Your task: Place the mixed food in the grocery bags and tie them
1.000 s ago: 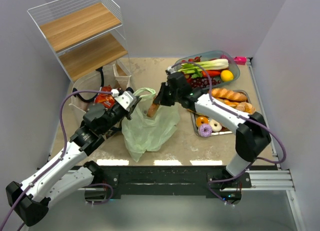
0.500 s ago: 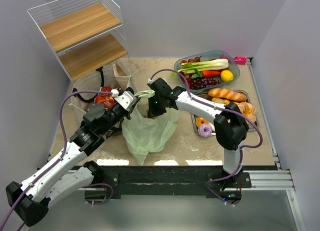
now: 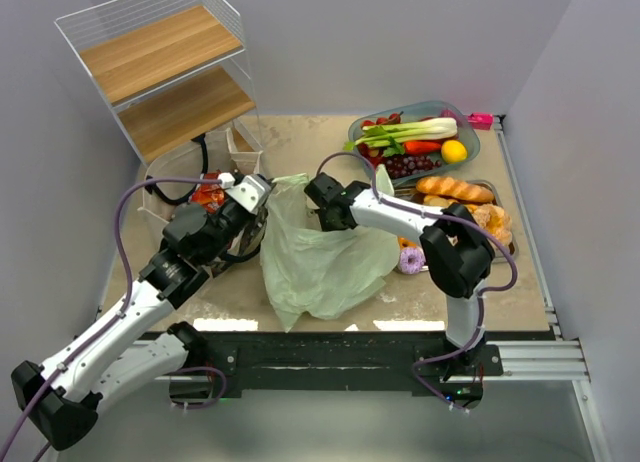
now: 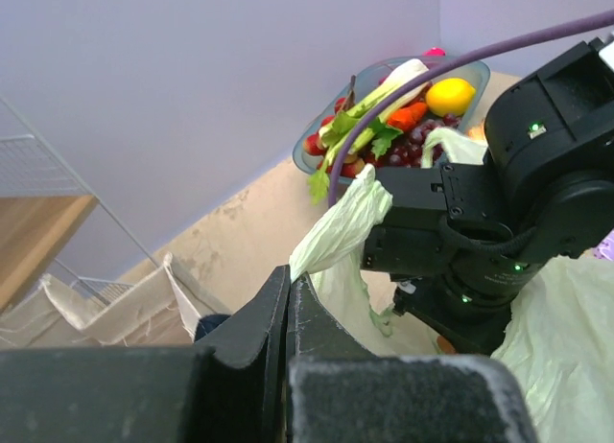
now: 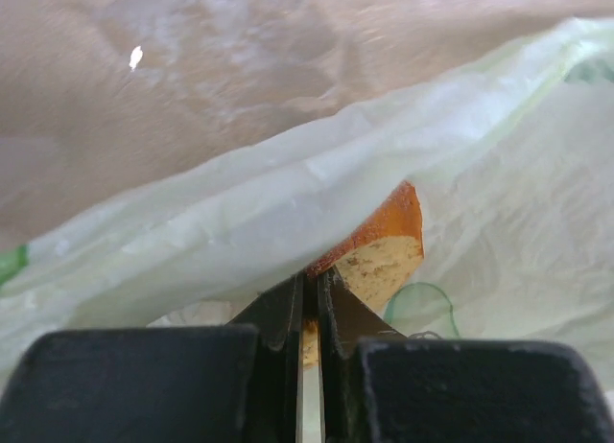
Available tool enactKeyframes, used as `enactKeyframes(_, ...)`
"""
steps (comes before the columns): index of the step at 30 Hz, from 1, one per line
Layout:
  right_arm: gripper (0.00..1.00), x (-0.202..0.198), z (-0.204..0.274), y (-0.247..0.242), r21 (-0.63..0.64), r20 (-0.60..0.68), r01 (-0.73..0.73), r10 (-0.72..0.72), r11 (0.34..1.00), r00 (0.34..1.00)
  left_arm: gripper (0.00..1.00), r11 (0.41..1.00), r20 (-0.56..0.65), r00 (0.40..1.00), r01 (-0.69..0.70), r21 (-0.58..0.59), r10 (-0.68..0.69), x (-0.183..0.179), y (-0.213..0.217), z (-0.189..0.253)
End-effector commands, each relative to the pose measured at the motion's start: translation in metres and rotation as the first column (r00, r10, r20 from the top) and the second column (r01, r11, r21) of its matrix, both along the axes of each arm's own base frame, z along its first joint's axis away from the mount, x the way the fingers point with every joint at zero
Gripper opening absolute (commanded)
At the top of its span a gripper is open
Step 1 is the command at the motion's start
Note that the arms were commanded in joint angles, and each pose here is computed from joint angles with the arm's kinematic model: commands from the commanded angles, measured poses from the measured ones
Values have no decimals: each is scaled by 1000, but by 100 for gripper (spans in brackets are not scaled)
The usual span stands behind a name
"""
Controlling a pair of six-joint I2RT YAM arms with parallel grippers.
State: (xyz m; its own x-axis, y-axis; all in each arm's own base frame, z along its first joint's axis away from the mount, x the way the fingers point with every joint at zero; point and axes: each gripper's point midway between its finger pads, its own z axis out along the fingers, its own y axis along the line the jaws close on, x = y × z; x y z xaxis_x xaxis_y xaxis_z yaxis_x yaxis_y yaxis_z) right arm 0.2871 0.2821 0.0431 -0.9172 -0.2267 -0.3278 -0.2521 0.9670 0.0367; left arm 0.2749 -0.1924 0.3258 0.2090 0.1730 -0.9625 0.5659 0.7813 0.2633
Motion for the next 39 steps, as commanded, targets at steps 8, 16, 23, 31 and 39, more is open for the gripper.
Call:
enactKeyframes(8, 34, 84, 74, -19, 158, 214, 184, -216, 970, 953, 0, 995, 190, 977, -92, -49, 99, 14, 11, 60)
enactKeyframes(16, 94, 81, 116, -17, 280, 279, 104, -185, 954, 942, 0, 997, 133, 988, -67, -50, 73, 5, 12, 35)
enactKeyframes(23, 98, 44, 215, -14, 469, 398, -85, -125, 879, 909, 0, 999, 72, 997, -32, -33, 34, 10, 0, 10)
enactKeyframes(31, 99, 14, 226, -73, 446, 414, 57, -262, 893, 872, 0, 1000, 46, 999, -26, -17, 27, 13, -4, -1)
enactKeyframes(39, 99, 13, 199, -72, 448, 408, 44, -248, 893, 879, 0, 999, 41, 998, -48, -12, 48, 15, -2, -5)
